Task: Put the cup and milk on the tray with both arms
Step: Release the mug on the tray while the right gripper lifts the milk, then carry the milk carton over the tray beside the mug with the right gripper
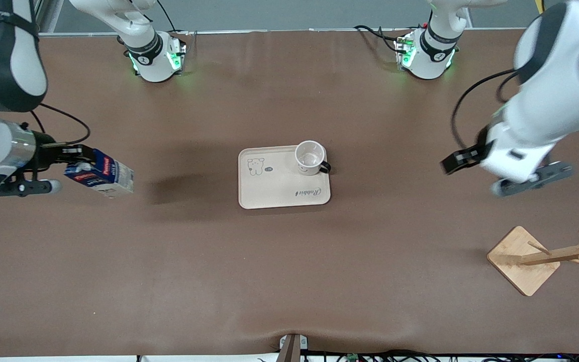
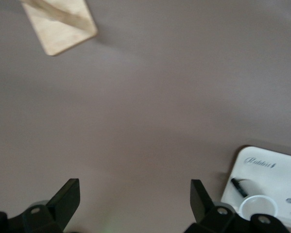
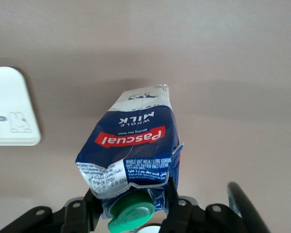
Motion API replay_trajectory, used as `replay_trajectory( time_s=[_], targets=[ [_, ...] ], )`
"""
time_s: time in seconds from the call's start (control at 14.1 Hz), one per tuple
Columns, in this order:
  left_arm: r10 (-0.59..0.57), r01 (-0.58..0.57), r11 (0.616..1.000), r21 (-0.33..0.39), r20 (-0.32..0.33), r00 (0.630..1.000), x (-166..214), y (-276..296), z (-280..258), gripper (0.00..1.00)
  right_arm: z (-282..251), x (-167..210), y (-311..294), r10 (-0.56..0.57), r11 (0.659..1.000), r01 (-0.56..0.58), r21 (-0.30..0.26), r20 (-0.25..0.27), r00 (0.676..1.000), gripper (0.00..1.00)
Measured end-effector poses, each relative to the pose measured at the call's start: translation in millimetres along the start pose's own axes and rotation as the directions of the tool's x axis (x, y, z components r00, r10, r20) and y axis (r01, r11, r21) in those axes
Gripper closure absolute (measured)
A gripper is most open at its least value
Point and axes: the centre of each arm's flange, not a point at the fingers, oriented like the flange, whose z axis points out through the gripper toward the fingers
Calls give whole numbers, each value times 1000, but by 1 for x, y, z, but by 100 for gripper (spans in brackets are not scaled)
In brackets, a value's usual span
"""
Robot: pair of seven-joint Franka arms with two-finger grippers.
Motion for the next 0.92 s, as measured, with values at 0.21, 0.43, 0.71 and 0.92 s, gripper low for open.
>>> replay_trajectory(
  time_s=[0.21,0.43,0.71,0.92],
  targets=[
    [14,-14,1000,9,-14,1000,-11,-45,-33,0,-2,-2,-63,31,999,-31,13,-8,999,46],
    [34,-34,999,18,-10,999,-20,-65,-47,0,5,-4,-131,60,998,-60,-14,-9,998,46],
    [77,-77,997,23,-21,997,-32,-108,-72,0,31,-4,-204,131,991,-131,-34,13,991,46],
    [89,-89,995,36,-17,996,-54,-118,-80,0,63,0,-240,130,991,-128,-35,60,990,46]
  ],
)
